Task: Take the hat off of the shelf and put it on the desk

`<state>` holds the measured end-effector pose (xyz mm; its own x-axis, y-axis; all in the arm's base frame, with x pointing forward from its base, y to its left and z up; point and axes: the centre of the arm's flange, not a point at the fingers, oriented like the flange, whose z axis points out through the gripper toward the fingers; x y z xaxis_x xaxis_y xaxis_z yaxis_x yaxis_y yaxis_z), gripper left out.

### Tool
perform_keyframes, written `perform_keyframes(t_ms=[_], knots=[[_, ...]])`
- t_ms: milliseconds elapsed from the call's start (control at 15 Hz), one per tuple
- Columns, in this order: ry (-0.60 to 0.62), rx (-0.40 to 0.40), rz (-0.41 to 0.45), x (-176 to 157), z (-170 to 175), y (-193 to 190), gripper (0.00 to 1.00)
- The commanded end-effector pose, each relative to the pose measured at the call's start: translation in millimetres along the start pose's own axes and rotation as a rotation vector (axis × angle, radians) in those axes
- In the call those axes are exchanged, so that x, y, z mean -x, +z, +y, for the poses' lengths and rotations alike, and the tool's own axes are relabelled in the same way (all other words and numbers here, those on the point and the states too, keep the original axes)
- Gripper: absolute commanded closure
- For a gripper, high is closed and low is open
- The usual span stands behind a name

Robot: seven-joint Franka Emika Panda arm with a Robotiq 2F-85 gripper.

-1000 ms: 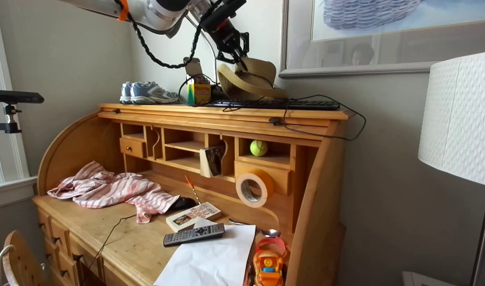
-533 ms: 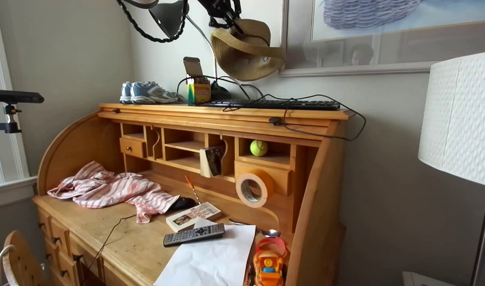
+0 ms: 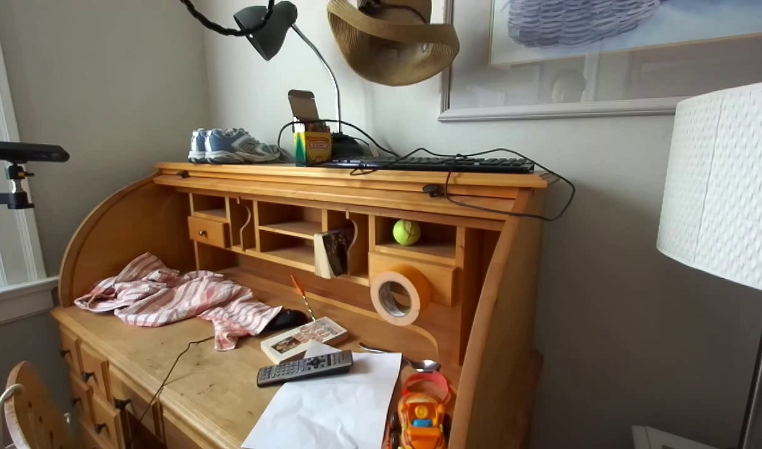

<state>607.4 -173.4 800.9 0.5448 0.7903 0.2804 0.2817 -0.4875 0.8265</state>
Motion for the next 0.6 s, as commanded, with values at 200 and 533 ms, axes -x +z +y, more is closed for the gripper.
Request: perform_keyframes(t_ms=[200, 533], knots=[[0.097, 0.074, -0.077, 56.1, -21.4, -68.8, 0.98], [0.067, -0.027, -0.162, 89.2, -66.2, -106.3, 0.98]])
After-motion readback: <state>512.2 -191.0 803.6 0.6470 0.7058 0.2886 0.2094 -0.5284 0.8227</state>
